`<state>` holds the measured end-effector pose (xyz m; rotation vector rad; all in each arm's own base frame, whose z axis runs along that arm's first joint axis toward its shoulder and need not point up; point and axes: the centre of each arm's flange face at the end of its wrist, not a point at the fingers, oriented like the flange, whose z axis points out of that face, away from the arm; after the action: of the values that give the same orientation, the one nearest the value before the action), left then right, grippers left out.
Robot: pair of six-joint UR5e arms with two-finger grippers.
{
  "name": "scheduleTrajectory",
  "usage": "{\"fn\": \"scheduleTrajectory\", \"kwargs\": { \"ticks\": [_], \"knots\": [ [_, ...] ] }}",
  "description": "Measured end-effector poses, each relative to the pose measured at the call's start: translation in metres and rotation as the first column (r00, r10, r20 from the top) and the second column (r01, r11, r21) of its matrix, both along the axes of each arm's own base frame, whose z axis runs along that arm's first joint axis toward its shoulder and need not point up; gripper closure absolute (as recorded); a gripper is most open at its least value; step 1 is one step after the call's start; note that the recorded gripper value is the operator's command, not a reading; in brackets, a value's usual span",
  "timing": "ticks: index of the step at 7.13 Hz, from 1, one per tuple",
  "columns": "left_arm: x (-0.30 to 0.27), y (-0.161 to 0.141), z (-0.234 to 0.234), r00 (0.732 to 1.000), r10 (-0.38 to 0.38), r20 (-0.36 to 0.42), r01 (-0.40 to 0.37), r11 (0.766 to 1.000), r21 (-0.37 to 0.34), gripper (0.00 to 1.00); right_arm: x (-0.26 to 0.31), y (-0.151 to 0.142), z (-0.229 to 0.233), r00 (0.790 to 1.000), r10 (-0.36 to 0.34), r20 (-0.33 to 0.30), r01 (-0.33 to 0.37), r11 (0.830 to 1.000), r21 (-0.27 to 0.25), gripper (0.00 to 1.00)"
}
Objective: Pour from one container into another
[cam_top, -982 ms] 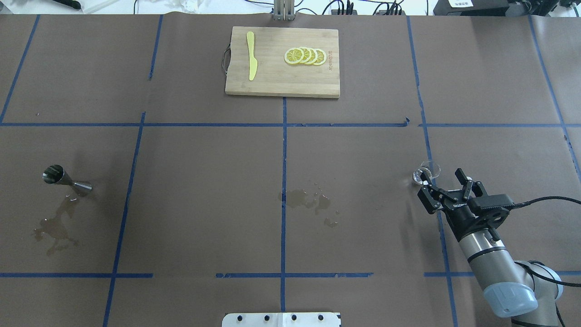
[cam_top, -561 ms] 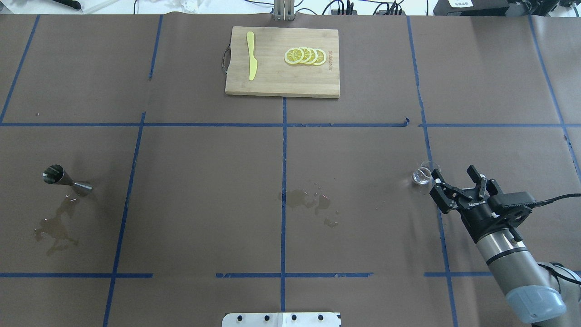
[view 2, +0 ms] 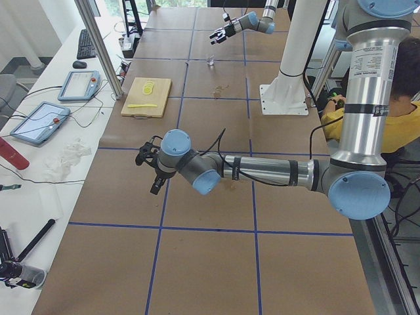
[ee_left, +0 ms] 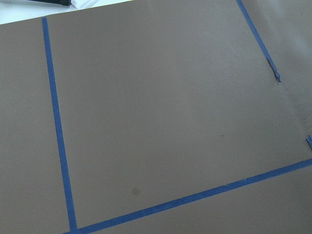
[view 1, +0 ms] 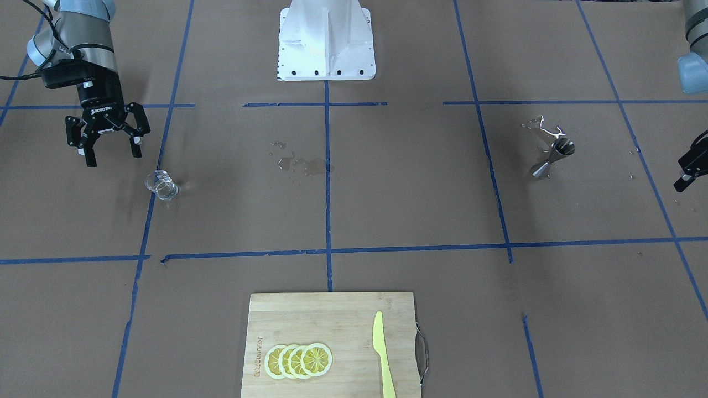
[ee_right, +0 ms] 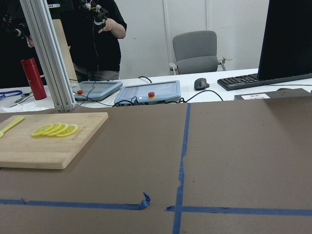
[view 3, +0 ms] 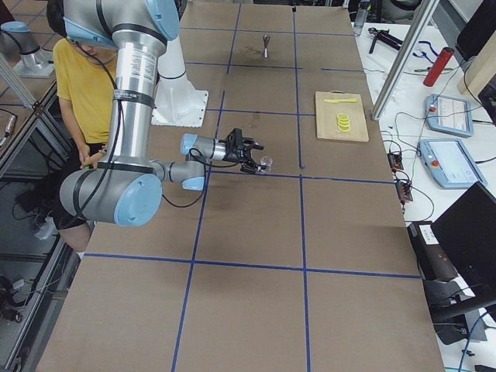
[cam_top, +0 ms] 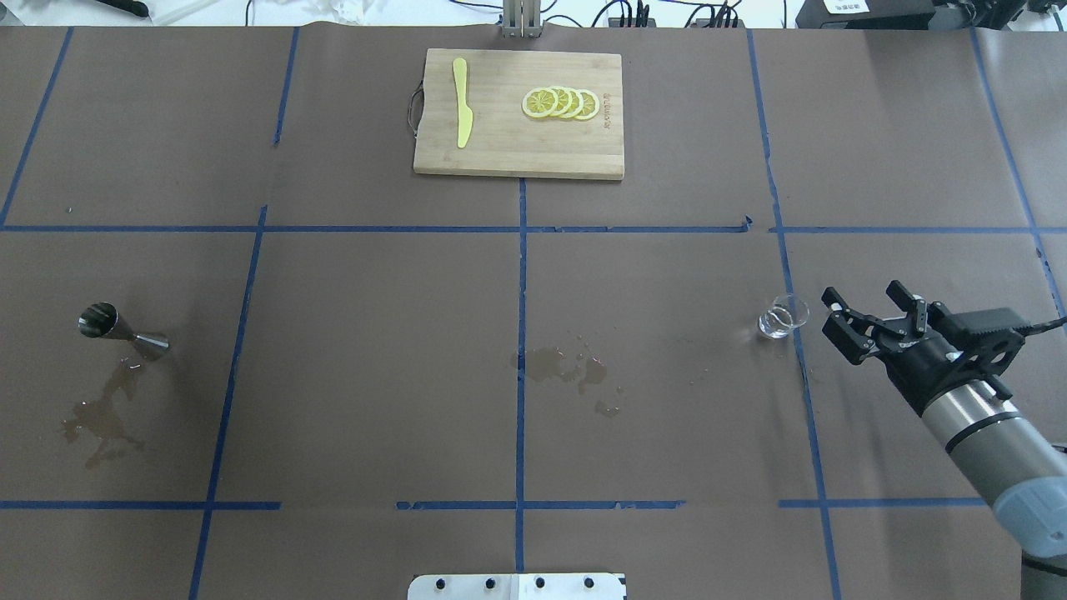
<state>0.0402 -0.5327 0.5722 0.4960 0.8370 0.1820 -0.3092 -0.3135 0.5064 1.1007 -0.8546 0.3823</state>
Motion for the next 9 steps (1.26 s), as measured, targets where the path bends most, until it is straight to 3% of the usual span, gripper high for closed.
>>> {"fn": "scheduleTrajectory", "kwargs": {
  "ticks": [2, 3, 4, 5, 6, 8, 9],
  "knots": [
    [-0.006, 0.001, 0.015, 0.995, 0.026, 0.098, -0.034, 0.997, 0.074, 0.0, 0.048, -0.051, 0.011, 0.995, -0.066, -0.068, 0.063, 0.997, -0.04, 0.0],
    [-0.007, 0.0, 0.021, 0.992, 0.03, 0.122, -0.04, 0.996, 0.079, 0.0, 0.078, -0.077, 0.026, 0.986, -0.112, -0.123, 0.104, 0.992, -0.074, 0.0],
    [-0.011, 0.0, 0.027, 0.991, 0.03, 0.132, -0.038, 0.997, 0.061, 0.0, 0.11, -0.103, 0.041, 0.968, -0.181, -0.175, 0.162, 0.98, -0.116, 0.0],
    [-0.02, -0.001, 0.033, 0.991, 0.03, 0.131, -0.033, 0.999, 0.018, 0.0, 0.145, -0.133, 0.057, 0.938, -0.279, -0.206, 0.245, 0.953, -0.177, 0.0],
    [-0.032, 0.0, 0.039, 0.992, 0.04, 0.119, -0.036, 0.999, -0.036, 0.0, 0.188, -0.159, 0.075, 0.9, -0.384, -0.207, 0.331, 0.91, -0.251, 0.0],
    [-0.053, 0.004, 0.044, 0.995, 0.067, 0.075, -0.055, 0.986, -0.159, 0.0, 0.27, -0.179, 0.118, 0.816, -0.559, -0.149, 0.463, 0.785, -0.412, 0.0],
    [-0.057, 0.008, 0.037, 0.995, 0.074, 0.06, -0.061, 0.976, -0.208, 0.0, 0.299, -0.177, 0.133, 0.779, -0.618, -0.105, 0.511, 0.723, -0.465, 0.0]
  ]
}}
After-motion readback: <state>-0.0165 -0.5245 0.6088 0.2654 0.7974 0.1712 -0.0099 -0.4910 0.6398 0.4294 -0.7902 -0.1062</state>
